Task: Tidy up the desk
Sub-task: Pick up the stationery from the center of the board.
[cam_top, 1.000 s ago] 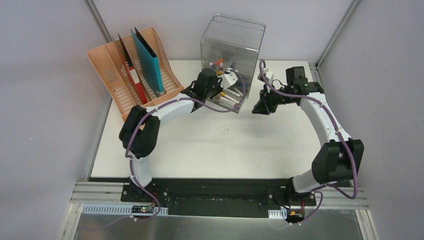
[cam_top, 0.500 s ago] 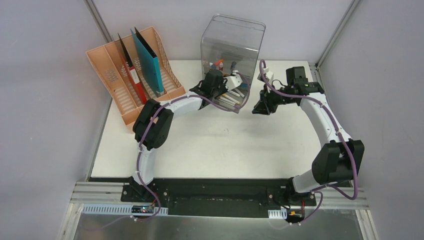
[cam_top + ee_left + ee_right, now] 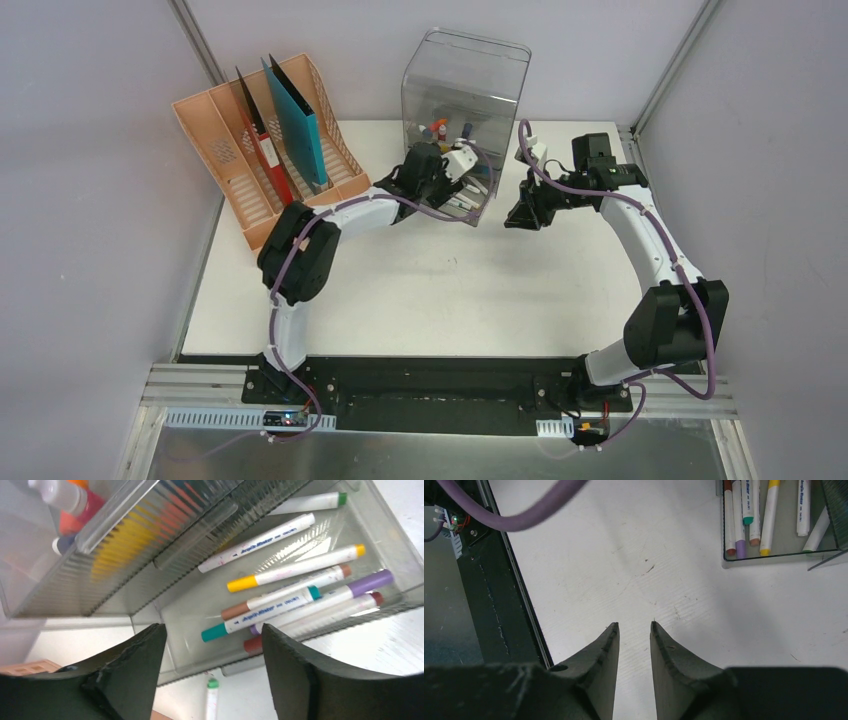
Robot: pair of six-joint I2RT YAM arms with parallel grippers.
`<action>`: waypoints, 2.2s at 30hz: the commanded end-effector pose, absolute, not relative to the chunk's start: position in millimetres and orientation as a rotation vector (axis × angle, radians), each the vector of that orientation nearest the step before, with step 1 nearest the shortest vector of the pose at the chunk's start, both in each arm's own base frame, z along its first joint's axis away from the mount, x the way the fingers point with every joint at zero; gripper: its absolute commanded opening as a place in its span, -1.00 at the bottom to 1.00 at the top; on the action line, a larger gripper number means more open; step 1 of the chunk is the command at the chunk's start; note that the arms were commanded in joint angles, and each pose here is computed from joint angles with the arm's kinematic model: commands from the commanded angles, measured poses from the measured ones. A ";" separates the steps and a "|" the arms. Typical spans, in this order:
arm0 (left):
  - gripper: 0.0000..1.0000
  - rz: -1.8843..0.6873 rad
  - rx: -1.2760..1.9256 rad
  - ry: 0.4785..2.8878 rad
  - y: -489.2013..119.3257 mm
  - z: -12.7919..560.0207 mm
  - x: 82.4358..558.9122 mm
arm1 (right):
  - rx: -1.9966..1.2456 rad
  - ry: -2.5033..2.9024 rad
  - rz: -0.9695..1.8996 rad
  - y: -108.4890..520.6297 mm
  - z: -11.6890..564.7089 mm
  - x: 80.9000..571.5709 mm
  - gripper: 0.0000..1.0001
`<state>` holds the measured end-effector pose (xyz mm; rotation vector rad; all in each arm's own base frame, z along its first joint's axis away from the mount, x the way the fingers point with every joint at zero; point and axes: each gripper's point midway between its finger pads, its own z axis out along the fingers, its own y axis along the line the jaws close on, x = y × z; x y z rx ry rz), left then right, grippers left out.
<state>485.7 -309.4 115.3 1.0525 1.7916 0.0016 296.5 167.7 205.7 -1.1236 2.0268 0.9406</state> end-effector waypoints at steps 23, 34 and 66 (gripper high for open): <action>0.91 -0.419 0.609 2.146 -230.7 131.1 429.5 | -1.152 1.959 0.961 171.2 217.6 293.8 -0.37; 0.60 -0.276 0.744 2.280 -218.3 79.3 439.9 | -1.154 1.964 0.960 170.9 216.5 294.0 -0.37; -0.47 -0.172 0.792 2.453 -204.4 40.0 434.4 | -1.156 1.970 0.967 171.3 213.9 294.5 -0.37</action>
